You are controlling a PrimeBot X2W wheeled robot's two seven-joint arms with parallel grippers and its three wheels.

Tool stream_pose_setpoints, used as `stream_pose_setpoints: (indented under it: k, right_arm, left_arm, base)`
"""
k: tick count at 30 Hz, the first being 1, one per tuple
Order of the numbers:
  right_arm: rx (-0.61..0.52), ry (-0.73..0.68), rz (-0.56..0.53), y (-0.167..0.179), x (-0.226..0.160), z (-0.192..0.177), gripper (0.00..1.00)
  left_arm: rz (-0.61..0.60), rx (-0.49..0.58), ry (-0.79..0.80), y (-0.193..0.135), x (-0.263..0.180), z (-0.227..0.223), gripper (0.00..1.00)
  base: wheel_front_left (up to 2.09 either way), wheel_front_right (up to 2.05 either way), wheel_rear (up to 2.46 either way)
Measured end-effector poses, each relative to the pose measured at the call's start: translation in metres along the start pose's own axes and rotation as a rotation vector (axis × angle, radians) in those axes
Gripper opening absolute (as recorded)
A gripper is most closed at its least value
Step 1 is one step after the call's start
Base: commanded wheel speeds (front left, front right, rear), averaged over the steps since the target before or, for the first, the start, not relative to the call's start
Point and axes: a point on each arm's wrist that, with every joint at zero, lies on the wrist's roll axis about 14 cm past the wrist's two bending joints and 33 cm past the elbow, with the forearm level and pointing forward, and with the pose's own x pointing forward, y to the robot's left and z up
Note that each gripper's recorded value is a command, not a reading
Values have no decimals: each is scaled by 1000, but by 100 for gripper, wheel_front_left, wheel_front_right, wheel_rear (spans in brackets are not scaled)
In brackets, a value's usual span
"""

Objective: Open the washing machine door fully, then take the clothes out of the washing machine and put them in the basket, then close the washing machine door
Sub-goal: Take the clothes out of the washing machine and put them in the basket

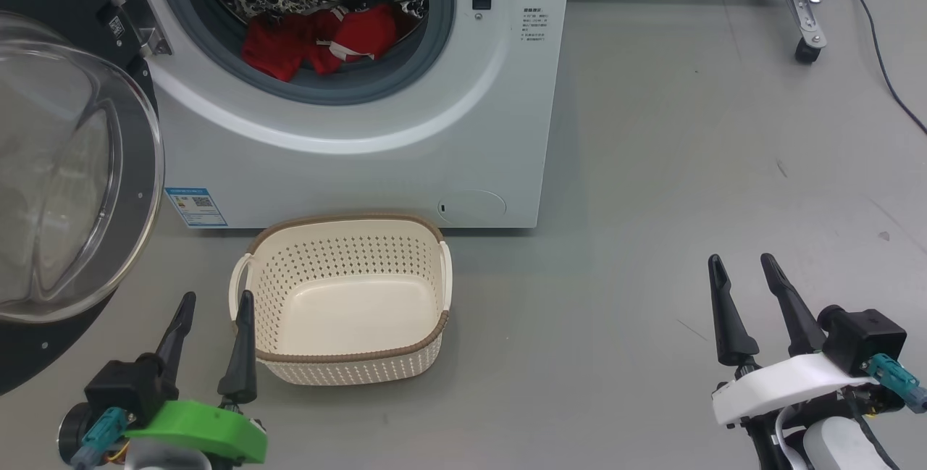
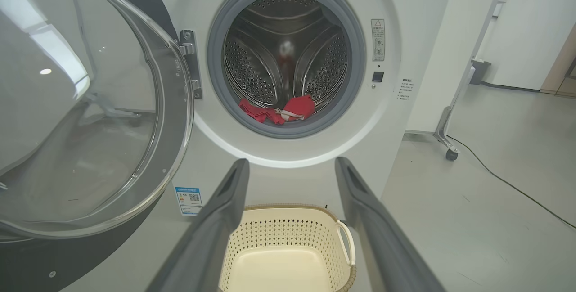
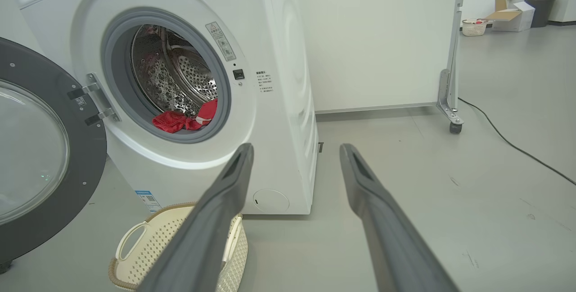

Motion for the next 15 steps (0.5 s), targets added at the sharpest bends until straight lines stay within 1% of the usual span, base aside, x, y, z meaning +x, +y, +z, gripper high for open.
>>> stream_pose_setpoints:
  k: [3, 5, 9, 15]
  right_arm:
    - [-27, 3, 4, 0, 0, 0, 100]
    - [-71, 8, -3, -4, -1, -1, 100]
    - [-118, 15, -11, -8, -1, -1, 100]
    - [-125, 16, -9, -7, -1, -2, 100]
  left_arm:
    - [-1, 0, -2, 0, 0, 1, 100]
    - [-2, -1, -3, -1, 0, 1, 100]
    - [-3, -1, -4, -1, 1, 1, 100]
    - [-6, -2, -4, -2, 1, 1, 100]
  base:
    - [0, 0, 0]
    - [0, 0, 0]
    - [0, 0, 0]
    - [0, 0, 0]
